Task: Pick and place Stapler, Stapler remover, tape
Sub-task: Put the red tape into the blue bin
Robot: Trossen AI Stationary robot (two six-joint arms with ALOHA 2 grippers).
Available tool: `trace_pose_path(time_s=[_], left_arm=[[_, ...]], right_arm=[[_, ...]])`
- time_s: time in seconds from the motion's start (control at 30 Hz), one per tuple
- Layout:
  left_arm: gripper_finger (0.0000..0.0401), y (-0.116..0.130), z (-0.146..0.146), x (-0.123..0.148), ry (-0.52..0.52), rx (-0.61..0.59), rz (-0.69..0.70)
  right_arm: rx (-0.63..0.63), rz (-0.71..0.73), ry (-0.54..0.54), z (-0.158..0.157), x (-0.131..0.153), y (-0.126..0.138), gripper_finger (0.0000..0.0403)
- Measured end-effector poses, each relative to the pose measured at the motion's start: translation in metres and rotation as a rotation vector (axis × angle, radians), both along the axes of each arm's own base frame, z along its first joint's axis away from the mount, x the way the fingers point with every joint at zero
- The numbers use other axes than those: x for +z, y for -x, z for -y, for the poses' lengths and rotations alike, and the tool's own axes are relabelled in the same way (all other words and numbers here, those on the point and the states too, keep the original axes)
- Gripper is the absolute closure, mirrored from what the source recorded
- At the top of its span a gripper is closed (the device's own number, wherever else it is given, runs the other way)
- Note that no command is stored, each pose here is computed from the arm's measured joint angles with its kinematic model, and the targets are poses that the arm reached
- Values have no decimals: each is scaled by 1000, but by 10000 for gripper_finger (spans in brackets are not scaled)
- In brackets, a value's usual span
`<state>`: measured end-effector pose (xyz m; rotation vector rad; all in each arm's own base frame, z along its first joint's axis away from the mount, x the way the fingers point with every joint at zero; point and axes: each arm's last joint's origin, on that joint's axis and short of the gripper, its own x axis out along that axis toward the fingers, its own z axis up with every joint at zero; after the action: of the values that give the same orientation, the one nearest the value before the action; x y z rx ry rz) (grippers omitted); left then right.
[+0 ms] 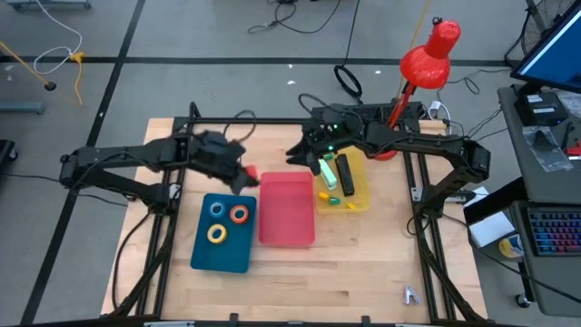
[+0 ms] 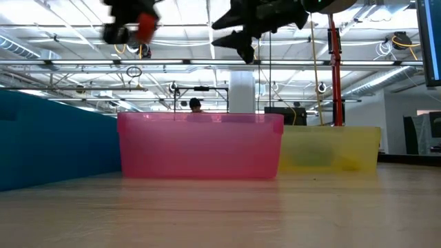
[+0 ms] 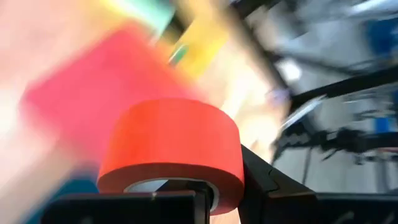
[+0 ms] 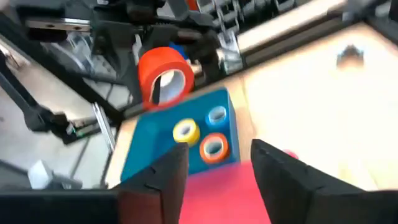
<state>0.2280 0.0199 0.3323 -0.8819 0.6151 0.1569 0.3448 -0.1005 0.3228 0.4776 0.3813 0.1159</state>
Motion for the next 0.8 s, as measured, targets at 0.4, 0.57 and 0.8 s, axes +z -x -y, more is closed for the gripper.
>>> trace_pose_path(time_s=[0.4, 0.57, 0.8], left_arm=[[363, -12, 56, -39, 258, 54, -380], [363, -14, 79, -72, 296, 77, -686], [362, -33, 107, -105, 298, 42, -794]], right_arm=[[-17, -46, 32, 10, -12, 6, 211], [-14, -39, 42, 10, -11, 6, 215], [-15, -42, 39, 10, -11, 6, 211]])
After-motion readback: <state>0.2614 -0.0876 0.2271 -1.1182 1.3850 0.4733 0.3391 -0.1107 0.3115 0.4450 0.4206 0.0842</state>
